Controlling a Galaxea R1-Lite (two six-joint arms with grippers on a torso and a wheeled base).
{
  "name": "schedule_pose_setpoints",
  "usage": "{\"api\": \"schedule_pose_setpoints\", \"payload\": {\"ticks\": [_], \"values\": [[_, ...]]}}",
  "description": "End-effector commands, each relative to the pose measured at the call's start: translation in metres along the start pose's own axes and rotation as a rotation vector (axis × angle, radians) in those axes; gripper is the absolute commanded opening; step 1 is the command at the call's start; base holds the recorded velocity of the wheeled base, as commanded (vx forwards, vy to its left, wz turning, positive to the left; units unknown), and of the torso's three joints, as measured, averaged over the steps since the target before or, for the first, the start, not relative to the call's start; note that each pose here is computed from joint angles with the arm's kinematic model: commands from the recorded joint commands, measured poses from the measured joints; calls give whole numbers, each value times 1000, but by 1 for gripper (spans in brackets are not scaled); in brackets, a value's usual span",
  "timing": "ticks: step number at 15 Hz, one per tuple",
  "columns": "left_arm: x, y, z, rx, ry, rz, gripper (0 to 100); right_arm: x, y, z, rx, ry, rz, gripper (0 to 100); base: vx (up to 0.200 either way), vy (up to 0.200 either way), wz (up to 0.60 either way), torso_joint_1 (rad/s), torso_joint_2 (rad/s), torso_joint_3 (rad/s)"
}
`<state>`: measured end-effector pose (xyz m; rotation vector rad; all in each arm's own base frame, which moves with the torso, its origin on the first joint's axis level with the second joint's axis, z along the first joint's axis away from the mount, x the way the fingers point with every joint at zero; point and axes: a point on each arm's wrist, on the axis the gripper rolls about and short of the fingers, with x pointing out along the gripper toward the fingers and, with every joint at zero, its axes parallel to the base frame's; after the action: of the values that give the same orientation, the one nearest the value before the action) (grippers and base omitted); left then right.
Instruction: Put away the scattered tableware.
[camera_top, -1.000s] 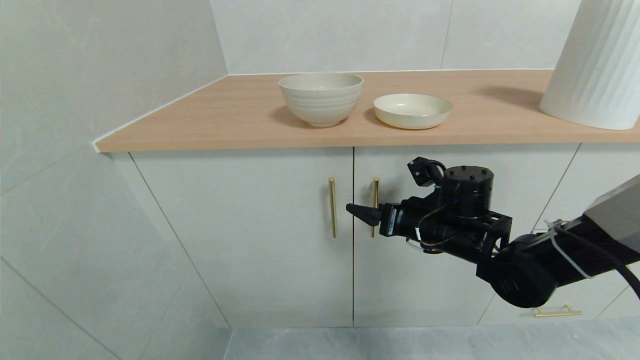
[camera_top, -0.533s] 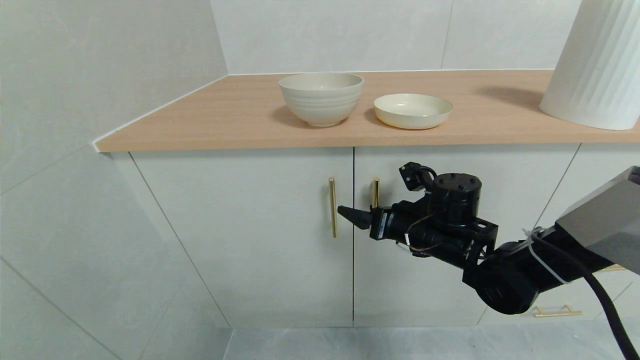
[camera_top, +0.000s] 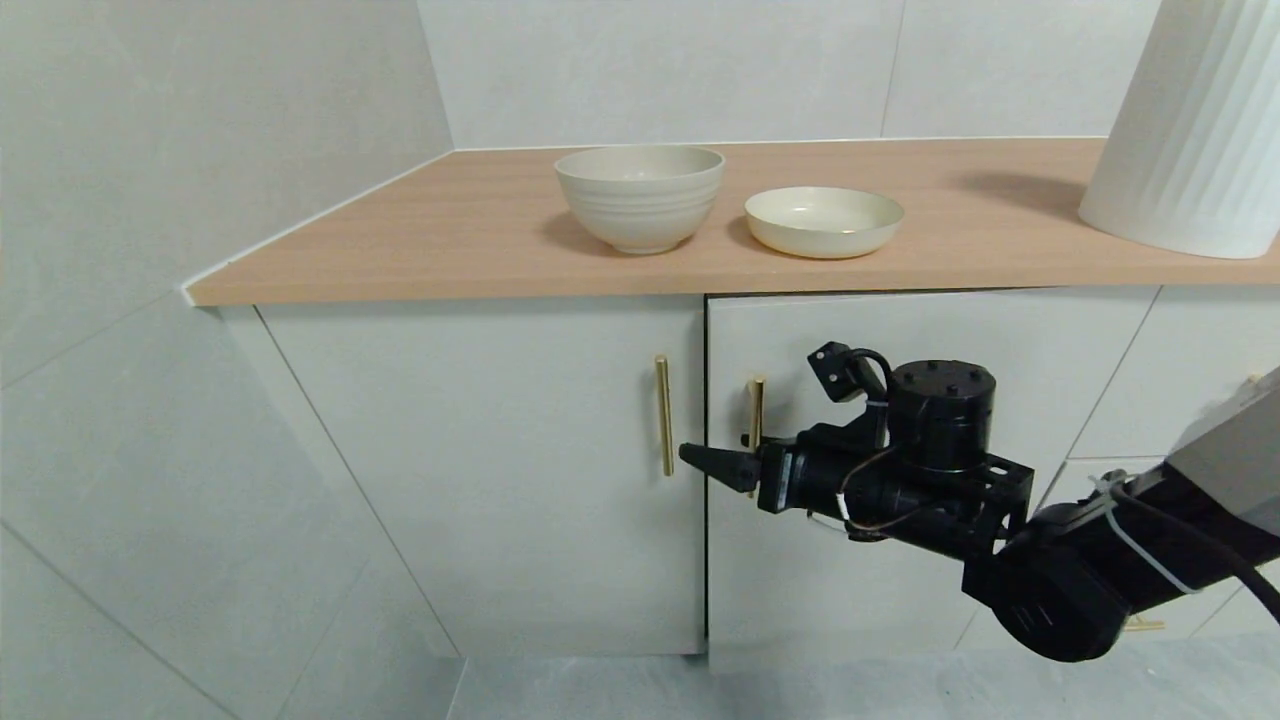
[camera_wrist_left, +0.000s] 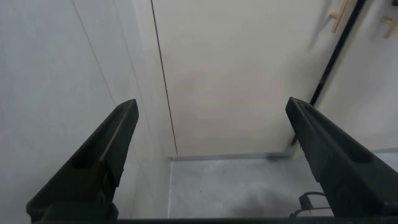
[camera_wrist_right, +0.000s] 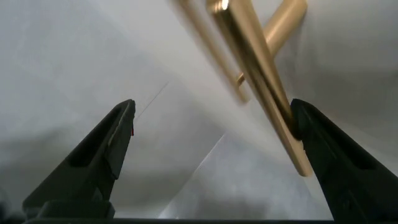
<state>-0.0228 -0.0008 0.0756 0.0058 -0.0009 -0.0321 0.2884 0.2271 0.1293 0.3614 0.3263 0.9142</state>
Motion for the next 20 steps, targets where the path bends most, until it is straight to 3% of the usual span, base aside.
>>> {"api": "schedule_pose_setpoints", "payload": {"ticks": [1, 10, 15, 17, 18, 20], "values": [[0, 0, 0, 0, 1, 0, 100, -20, 12, 9, -9, -9, 46, 100, 0, 0, 0, 0, 0, 0], [0, 0, 0, 0, 1, 0, 100, -95, 41, 0, -8, 108, 269, 100, 0, 0, 0, 0, 0, 0], [0, 0, 0, 7, -4, 0, 100, -103, 42, -4, -7, 120, 275, 100, 0, 0, 0, 0, 0, 0], [-9, 0, 28, -8, -110, -8, 100, -106, 44, -1, -13, 110, 280, 100, 0, 0, 0, 0, 0, 0], [-11, -1, 34, -10, -128, -26, 100, -107, 45, -1, -15, 106, 281, 100, 0, 0, 0, 0, 0, 0], [-13, -5, 45, 0, -99, -235, 100, -107, 45, 0, -16, 105, 282, 100, 0, 0, 0, 0, 0, 0]]}}
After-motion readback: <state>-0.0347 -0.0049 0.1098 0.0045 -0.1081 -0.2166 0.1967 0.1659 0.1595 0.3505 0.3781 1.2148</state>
